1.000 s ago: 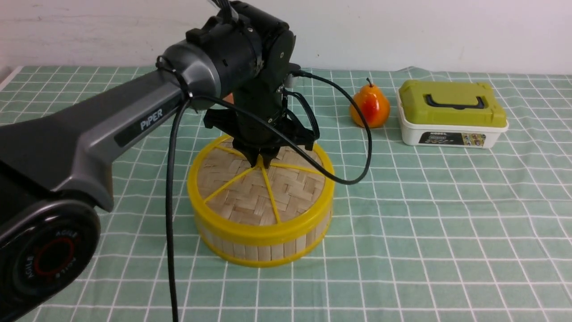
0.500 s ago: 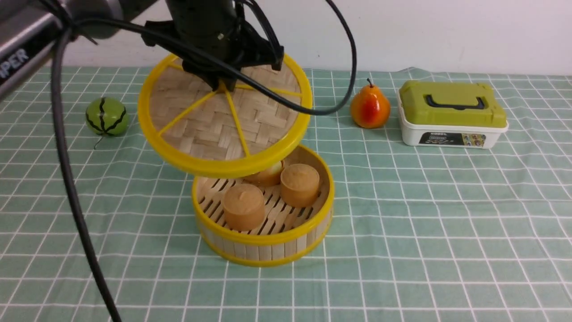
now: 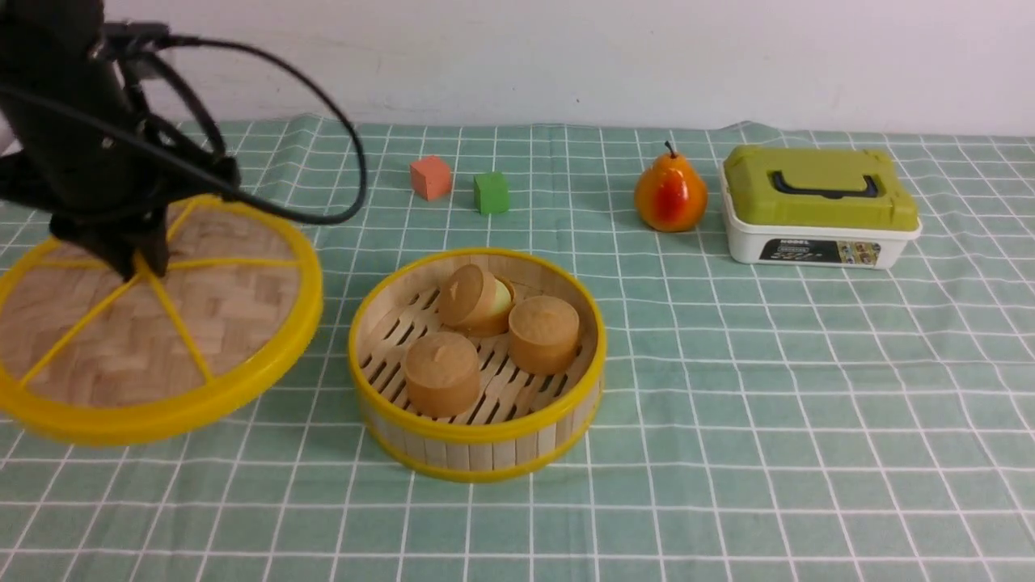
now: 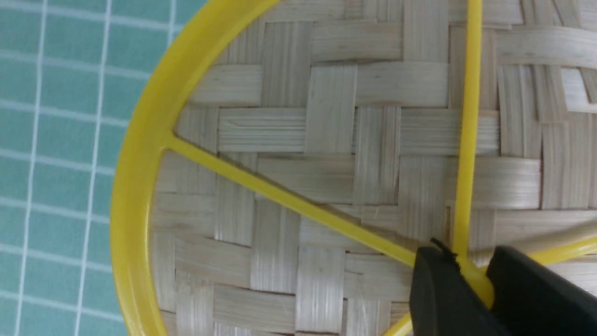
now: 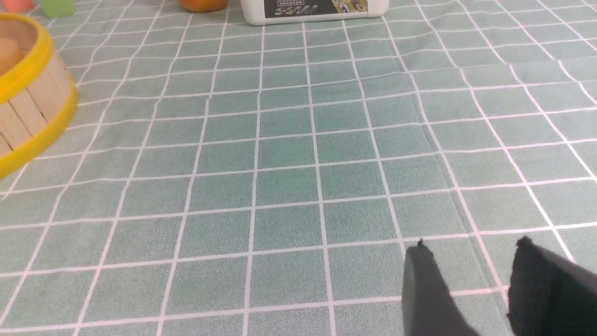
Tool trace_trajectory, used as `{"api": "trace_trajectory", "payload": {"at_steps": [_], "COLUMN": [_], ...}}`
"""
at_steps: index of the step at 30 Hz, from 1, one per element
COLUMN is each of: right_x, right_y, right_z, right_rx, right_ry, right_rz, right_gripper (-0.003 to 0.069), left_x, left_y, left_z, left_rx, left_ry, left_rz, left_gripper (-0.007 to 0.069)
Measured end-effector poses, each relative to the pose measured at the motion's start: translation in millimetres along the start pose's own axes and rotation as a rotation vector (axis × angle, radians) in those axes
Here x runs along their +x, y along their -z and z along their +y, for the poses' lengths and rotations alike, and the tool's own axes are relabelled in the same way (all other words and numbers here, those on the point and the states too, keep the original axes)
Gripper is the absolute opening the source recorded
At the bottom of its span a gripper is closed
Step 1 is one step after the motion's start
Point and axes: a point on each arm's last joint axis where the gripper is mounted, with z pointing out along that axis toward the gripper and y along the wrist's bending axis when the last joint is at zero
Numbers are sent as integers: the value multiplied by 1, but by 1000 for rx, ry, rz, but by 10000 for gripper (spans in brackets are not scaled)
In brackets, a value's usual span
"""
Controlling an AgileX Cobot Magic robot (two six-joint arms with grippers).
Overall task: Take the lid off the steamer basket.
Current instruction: Use the left arm to place the steamer lid on the table
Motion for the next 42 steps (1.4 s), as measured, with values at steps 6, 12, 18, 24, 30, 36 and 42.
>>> {"api": "trace_trajectory", "payload": {"at_steps": [6, 12, 18, 24, 30, 36, 42], "right_x": [0, 0, 0, 0, 0, 0, 0], "right_y": [0, 0, 0, 0, 0, 0, 0], "right_z": [0, 0, 0, 0, 0, 0, 0], "right_rx": [0, 0, 0, 0, 0, 0, 0], "right_ry": [0, 0, 0, 0, 0, 0, 0], "right_rz": [0, 0, 0, 0, 0, 0, 0], "right_gripper": [241, 241, 241, 241, 241, 242, 242], "left_x": [19, 11, 7, 7, 6, -2, -16], "left_y": [-62, -100, -133, -140, -140, -128, -70], "left_z": [2, -8, -12, -13, -14, -17, -12], "left_rx": [-19, 15, -8, -16, -6, 15, 15], "left_ry": [6, -1, -42, -56, -16, 38, 43], "left_rz": [67, 35, 25, 23, 12, 36, 26], "left_gripper": [115, 115, 115, 115, 209, 329, 230]}}
